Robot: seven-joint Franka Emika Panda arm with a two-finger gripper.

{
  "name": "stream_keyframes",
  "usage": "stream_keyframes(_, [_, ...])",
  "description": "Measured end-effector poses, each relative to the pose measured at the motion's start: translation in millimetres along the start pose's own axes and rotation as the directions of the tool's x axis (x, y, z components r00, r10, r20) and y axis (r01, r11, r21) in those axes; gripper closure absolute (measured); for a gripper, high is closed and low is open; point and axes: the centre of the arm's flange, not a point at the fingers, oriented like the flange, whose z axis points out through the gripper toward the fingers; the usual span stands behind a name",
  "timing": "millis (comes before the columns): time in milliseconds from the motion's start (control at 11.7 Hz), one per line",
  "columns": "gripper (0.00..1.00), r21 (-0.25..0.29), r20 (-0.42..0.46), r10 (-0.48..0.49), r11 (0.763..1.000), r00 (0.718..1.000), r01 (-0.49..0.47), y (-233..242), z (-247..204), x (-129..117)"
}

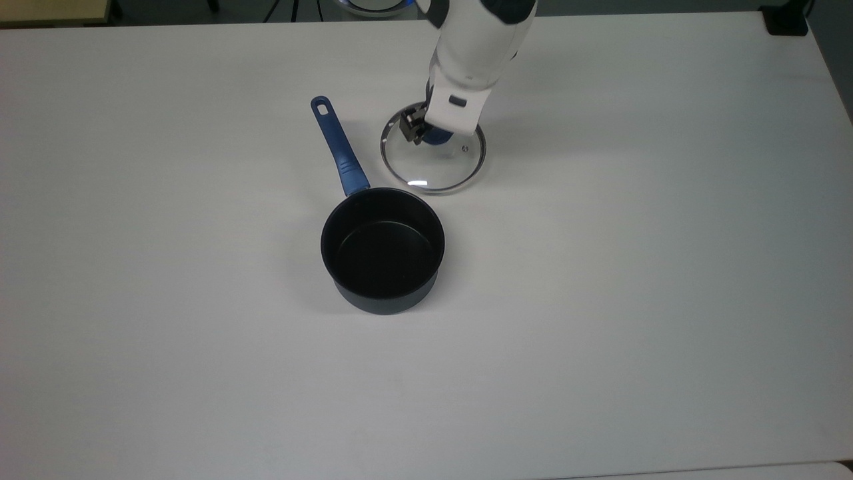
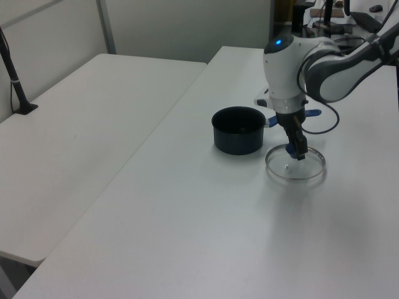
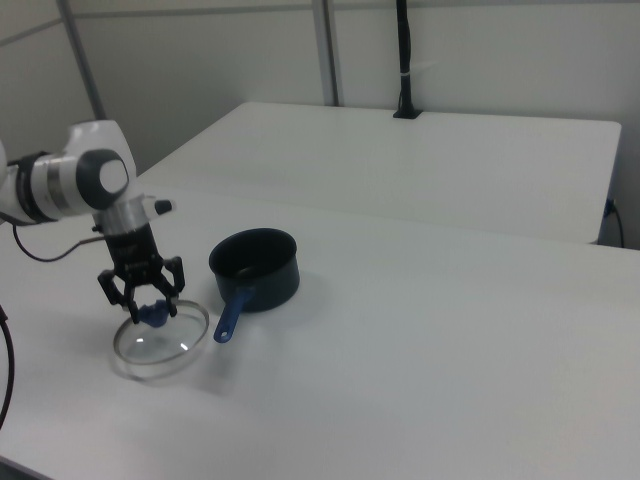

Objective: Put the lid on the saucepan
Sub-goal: 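Lift the lid and carry it over the saucepan opening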

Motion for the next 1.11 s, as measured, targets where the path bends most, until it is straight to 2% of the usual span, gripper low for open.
stream_keyframes(256, [0.34, -0.02, -0.027, 0.035, 0.999, 0.999, -0.036, 13, -71, -2])
stream_keyframes(427, [0.34, 0.012, -0.095, 0.121, 0.993, 0.988, -0.12, 37, -131, -5])
stream_keyframes(513, [0.34, 0.032, -0.133, 0.2, 0.98, 0.971, -0.197, 57, -154, -10])
stream_keyframes(598, [0.34, 0.053, -0.155, 0.299, 0.954, 0.941, -0.294, 80, -165, -12])
stream_keyframes(769, [0.34, 0.105, -0.143, 0.5, 0.866, 0.854, -0.49, 119, -157, 3])
stream_keyframes(854, [0.34, 0.121, -0.125, 0.569, 0.822, 0.813, -0.557, 135, -145, 16])
stream_keyframes(1025, [0.34, 0.137, -0.11, 0.651, 0.758, 0.751, -0.637, 158, -120, 41])
stream_keyframes(1111, [0.34, 0.141, -0.115, 0.674, 0.739, 0.73, -0.659, 166, -112, 50])
